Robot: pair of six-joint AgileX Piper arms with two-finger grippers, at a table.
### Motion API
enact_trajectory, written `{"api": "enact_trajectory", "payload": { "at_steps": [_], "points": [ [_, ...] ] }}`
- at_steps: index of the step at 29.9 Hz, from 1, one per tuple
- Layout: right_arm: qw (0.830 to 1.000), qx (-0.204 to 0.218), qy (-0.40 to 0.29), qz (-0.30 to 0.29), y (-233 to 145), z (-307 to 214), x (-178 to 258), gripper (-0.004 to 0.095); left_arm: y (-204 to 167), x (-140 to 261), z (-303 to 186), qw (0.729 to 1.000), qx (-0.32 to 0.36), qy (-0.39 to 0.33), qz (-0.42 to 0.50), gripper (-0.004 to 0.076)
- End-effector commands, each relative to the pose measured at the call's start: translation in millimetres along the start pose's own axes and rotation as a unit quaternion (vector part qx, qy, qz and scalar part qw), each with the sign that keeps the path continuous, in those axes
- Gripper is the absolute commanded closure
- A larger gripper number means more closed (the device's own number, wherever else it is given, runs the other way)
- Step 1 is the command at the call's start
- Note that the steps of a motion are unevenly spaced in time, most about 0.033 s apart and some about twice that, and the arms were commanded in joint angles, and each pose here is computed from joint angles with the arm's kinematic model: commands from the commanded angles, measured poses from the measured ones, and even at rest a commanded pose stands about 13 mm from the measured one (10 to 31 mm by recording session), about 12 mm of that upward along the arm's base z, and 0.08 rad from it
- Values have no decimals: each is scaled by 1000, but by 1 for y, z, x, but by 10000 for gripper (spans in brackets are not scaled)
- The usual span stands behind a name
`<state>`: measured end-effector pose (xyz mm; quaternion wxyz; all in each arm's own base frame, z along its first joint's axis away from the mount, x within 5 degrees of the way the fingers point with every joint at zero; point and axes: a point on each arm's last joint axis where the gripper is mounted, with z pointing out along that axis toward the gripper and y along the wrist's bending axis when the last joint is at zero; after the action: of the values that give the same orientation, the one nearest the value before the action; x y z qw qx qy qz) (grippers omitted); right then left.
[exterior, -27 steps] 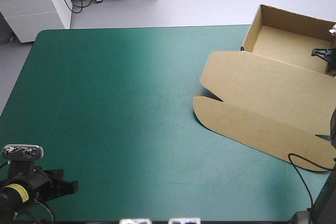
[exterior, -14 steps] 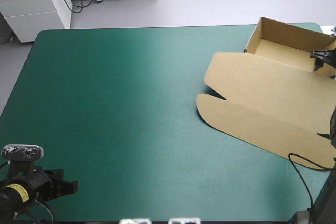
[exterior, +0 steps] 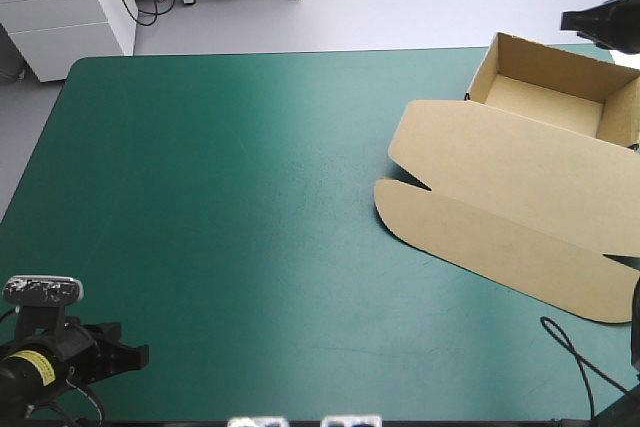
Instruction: Fold the box
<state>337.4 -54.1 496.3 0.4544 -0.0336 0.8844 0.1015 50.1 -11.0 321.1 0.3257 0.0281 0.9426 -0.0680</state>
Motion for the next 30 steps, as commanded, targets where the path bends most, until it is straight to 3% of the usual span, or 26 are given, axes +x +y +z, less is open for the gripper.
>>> {"api": "enact_trajectory", "payload": {
  "at_steps": [1, 4, 6, 11, 14, 20, 30],
  "points": [
    [996, -50, -35, -61, 54, -35, -1, 918, -1, -3, -4, 1000, 2, 3, -5, 731],
    [988, -100, -6, -122, 94, -29, 15, 917, -2, -4, -4, 1000, 6, -3, -6, 731],
    [983, -108, 19, -148, 110, -22, 28, 917, -2, -5, -4, 1000, 8, -6, -6, 731],
    [977, -42, 74, -195, 137, -3, 71, 917, -3, -7, -4, 1000, 13, -18, -7, 731],
    [975, -7, 52, -218, 142, -1, 100, 916, -4, -10, -4, 999, 19, -32, -7, 731],
    [980, -31, -26, -197, 136, -34, 155, 922, -10, -21, -6, 994, 53, -96, 10, 731],
    [974, -39, -114, -190, 101, -94, 265, 922, -15, -17, 12, 979, 75, -166, 93, 731]
  ]
}}
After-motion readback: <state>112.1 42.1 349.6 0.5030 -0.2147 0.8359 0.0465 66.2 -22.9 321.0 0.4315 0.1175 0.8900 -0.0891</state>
